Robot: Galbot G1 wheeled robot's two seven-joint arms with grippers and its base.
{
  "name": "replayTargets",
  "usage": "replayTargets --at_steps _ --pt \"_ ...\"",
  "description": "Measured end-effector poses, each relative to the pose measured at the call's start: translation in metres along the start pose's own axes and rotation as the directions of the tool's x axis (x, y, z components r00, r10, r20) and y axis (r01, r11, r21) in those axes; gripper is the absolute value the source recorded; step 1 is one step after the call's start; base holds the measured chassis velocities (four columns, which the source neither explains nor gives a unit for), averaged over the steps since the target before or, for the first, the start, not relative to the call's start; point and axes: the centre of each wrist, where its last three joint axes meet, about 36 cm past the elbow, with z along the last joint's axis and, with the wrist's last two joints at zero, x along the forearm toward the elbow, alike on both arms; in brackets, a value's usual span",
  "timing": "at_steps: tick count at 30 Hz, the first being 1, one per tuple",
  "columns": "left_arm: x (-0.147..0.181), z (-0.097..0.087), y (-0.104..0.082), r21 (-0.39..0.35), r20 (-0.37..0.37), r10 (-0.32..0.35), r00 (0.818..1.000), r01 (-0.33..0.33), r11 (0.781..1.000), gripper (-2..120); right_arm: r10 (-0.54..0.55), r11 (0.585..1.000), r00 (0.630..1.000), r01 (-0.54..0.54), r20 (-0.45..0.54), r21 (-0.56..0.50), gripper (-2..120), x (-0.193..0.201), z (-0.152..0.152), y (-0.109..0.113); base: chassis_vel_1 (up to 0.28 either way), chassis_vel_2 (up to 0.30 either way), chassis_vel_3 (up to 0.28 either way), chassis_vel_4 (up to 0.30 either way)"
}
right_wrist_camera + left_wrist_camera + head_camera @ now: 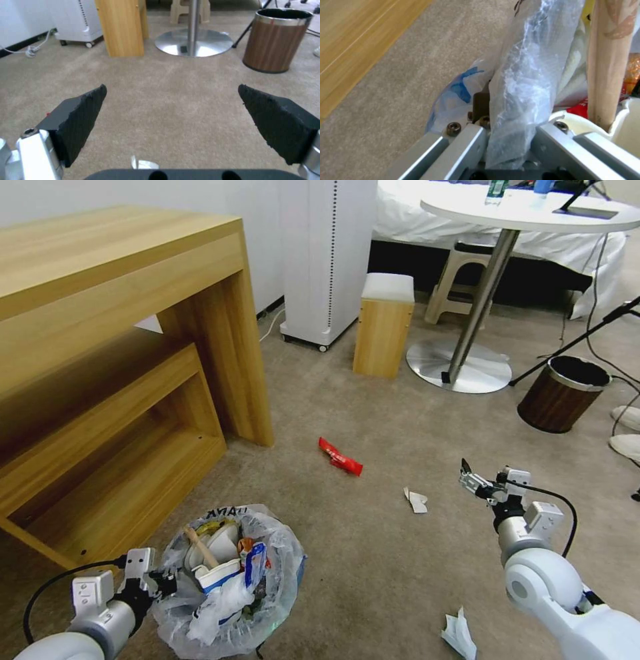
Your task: Pick up the trash bin and place the garbage on the floor into it.
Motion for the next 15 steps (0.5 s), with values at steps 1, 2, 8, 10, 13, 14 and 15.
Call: replayTargets --at_steps 1,2,8,10,13,14,15 --pt "0.000 0.000 0.000 0.000 0.000 0.000 1.000 0.000 1.000 0 0.000 1.000 1.000 0.000 -0.001 0.000 100 0.000 0.000 0.000 0.000 0.000 0.000 0.000" --pt "0.000 0.000 0.000 0.000 0.000 0.000 1.000 0.000 1.000 0 0.000 1.000 1.000 0.000 -0.001 0.000 100 0.000 0.000 0.000 0.000 0.000 0.000 0.000" --pt "-0.001 0.004 0.000 0.007 -0.003 -0.006 1.000 0.006 1.000 0 -0.008 1.000 1.000 0.008 -0.023 -0.008 100 0.001 0.008 0.002 -0.010 -0.005 -0.007 -0.007" --pt "0.000 0.006 0.000 0.010 -0.005 -0.008 1.000 0.008 1.000 0 -0.016 1.000 0.999 0.015 -0.050 -0.025 100 0.003 0.012 0.005 0.000 0.000 0.000 0.000" --pt "-0.001 0.008 -0.001 0.015 -0.002 -0.008 1.000 0.008 1.000 0 -0.023 0.998 0.992 0.014 -0.123 -0.068 100 0.007 0.021 0.015 0.000 0.000 0.000 0.000" --pt "-0.001 0.009 -0.001 0.016 -0.002 -0.008 1.000 0.008 1.000 0 -0.025 0.997 0.988 0.013 -0.152 -0.079 100 0.008 0.027 0.019 0.000 0.000 0.000 0.000" --pt "-0.002 0.010 -0.001 0.017 -0.003 -0.008 1.000 0.008 1.000 0 -0.035 0.995 0.980 0.016 -0.198 -0.098 100 0.011 0.035 0.026 0.000 0.000 0.000 0.000"
